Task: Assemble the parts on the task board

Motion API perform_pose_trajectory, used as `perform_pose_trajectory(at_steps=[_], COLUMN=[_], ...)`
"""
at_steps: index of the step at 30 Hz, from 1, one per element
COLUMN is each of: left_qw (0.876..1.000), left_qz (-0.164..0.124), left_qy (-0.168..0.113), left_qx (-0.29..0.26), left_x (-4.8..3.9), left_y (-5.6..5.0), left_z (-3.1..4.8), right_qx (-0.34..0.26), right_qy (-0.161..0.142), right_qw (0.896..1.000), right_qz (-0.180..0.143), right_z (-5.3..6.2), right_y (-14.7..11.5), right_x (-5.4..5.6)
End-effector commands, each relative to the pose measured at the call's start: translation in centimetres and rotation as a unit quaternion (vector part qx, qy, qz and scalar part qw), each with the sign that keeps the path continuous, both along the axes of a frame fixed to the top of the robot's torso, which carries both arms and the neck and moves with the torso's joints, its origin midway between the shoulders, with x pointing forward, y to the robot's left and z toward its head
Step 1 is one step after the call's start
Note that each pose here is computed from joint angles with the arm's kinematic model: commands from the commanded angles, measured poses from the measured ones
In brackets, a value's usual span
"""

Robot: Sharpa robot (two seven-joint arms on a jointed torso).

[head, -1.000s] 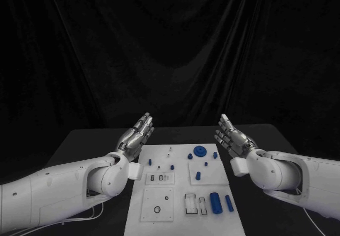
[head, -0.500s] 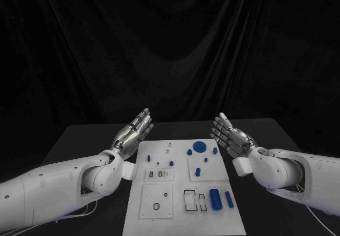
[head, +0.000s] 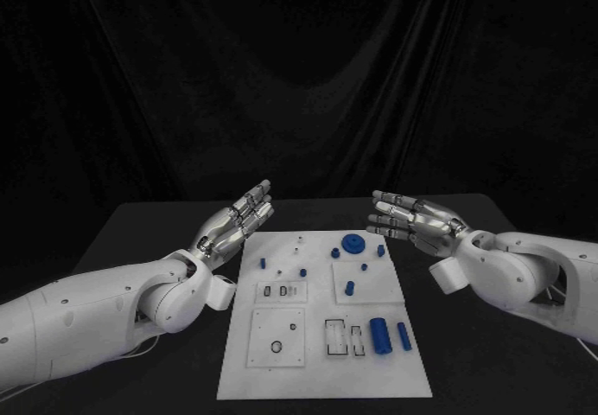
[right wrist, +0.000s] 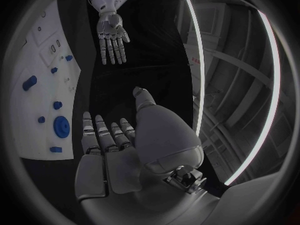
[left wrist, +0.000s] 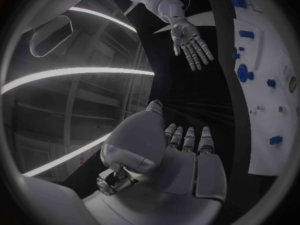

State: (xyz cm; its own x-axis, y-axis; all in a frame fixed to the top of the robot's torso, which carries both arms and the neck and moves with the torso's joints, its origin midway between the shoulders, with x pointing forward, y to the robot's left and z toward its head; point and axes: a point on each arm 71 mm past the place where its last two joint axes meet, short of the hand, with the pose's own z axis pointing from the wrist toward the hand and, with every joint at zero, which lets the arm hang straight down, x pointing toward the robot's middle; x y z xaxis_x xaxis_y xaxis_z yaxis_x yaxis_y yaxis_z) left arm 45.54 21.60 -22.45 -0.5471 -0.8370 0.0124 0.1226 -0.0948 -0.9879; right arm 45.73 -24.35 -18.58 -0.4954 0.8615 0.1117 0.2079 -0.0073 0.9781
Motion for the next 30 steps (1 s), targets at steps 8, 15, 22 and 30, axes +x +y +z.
perform_pose_trajectory(at_steps=[8,15,22,30], left_qw=[0.999,0.999,0.999,0.999], left_qz=[-0.037,-0.037,-0.035,-0.035], left_qy=[-0.032,-0.031,-0.026,-0.024], left_qx=[-0.008,-0.007,-0.003,-0.003], left_x=[-1.31,-1.31,-1.36,-1.43], left_y=[0.0,0.2,0.6,0.8], left_z=[0.88,0.9,0.84,0.85], right_qx=[-0.394,-0.558,-0.645,-0.653], right_qy=[-0.067,-0.193,-0.386,-0.437], right_qw=[0.902,0.789,0.643,0.602], right_qz=[0.164,0.169,0.146,0.141], right_z=[2.9,4.6,6.2,4.7], right_y=[0.6,1.4,3.7,4.6], right_x=[1.8,3.2,4.2,4.2])
